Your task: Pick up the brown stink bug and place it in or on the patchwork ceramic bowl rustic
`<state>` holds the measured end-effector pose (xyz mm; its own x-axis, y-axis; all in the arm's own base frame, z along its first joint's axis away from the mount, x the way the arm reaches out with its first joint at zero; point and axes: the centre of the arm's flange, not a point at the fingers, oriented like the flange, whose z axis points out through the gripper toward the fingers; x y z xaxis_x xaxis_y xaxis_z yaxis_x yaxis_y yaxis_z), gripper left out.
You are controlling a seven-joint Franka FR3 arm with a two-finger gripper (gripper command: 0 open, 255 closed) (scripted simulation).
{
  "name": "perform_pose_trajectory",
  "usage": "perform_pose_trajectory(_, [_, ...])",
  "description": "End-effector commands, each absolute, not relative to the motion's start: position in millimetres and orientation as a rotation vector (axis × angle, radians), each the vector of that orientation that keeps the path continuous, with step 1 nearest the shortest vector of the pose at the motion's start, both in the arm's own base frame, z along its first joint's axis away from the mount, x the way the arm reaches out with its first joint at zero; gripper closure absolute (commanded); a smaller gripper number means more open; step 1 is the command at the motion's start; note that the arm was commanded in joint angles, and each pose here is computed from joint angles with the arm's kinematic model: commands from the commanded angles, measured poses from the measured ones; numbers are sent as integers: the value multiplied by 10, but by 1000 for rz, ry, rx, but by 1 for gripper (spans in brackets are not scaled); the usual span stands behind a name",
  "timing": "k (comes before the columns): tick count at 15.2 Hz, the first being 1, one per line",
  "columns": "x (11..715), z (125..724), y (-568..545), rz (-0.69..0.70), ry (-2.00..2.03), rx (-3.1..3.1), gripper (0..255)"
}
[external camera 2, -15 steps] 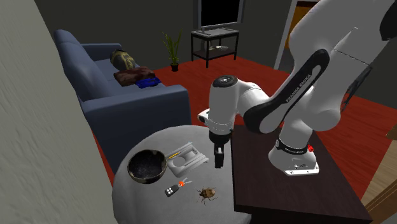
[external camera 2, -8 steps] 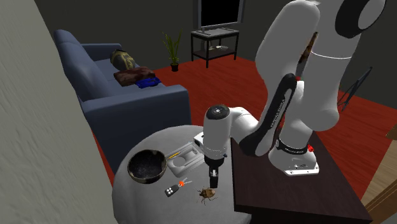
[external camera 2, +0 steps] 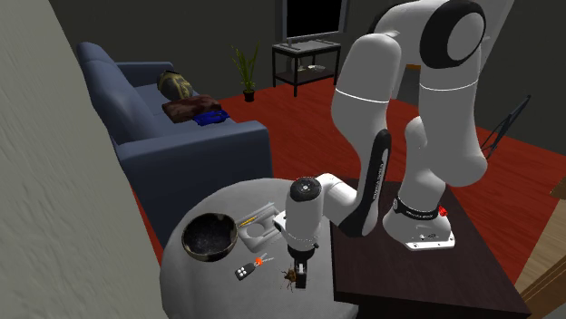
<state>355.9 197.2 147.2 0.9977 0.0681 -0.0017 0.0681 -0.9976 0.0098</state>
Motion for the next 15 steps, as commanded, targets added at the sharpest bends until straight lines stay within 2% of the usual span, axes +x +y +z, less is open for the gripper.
perform_pose_trajectory(1, [3543,1354,1958,-2,107,3130,0])
perform_pose_trajectory(11, [3543,1219,1956,-2,107,3130,0])
perform_pose_trajectory(12, [3543,1219,1956,-2,107,3130,255])
perform_pose_trajectory(15, [3543,1219,1956,-2,107,3130,255])
